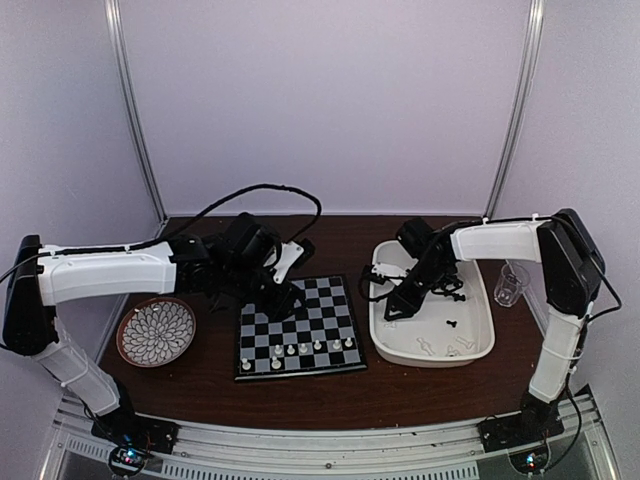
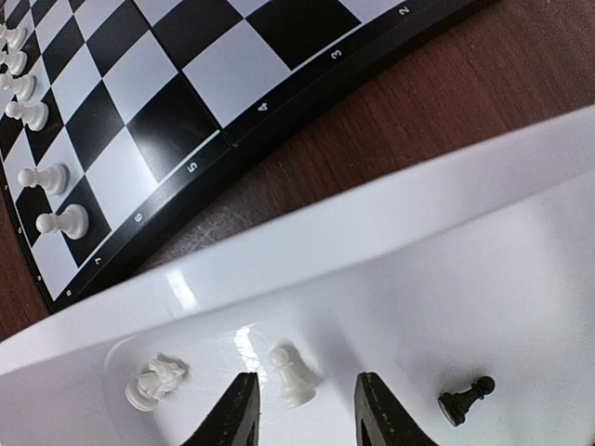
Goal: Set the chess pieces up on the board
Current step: Pick up the pawn from the storage box.
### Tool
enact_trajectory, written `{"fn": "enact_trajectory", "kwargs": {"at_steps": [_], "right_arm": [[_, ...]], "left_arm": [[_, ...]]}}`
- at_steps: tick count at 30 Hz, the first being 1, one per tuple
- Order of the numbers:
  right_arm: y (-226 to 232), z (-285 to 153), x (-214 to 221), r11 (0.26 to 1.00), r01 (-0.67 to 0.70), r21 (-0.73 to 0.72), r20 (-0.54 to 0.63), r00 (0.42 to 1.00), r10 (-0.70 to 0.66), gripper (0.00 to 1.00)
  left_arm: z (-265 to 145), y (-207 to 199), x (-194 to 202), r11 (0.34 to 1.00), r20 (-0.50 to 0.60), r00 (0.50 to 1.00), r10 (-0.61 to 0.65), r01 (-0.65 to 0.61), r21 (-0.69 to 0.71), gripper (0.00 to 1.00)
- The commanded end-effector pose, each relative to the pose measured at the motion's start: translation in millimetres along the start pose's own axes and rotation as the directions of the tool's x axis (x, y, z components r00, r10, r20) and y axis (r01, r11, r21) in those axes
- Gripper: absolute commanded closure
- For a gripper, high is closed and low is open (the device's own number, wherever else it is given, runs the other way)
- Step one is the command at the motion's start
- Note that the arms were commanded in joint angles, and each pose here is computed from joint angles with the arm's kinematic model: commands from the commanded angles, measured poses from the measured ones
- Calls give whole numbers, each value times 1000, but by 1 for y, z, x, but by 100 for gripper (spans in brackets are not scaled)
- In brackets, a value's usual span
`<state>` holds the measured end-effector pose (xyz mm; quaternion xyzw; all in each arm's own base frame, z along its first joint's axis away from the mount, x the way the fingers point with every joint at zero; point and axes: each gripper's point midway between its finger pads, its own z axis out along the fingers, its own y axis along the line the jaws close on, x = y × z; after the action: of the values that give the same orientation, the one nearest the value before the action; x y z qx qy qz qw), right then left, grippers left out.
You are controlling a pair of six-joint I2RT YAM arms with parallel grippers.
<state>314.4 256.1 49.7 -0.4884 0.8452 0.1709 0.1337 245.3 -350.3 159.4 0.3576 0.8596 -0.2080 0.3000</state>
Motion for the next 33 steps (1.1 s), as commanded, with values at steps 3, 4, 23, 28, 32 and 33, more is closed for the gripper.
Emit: {"fn": "enact_trajectory", "kwargs": {"at_steps": [3, 4, 23, 28, 32, 33], "right_arm": [[6, 9, 8, 998, -43, -44, -21, 999, 42, 62], [8, 10, 10, 998, -36, -55, -25, 999, 34, 62], [-3, 18, 7, 999, -8, -42, -71, 997, 5, 60], [-4, 16, 20, 1000, -25, -7, -106, 994, 24, 61], [-9, 12, 26, 998, -43, 35, -129, 991, 47, 63], [-9, 12, 27, 998, -47, 38, -132, 990, 51, 63]], "left_arm": [[-1, 4, -22, 998, 40, 999, -21, 23, -52, 61], [1, 5, -21, 998, 27, 999, -20, 21, -56, 61], [12, 4, -24, 998, -32, 999, 27, -28, -52, 61], [10, 5, -25, 998, -27, 999, 32, -34, -56, 61], [10, 5, -25, 998, -27, 999, 34, -36, -59, 61], [10, 5, -25, 998, -26, 999, 35, -37, -58, 61]]}}
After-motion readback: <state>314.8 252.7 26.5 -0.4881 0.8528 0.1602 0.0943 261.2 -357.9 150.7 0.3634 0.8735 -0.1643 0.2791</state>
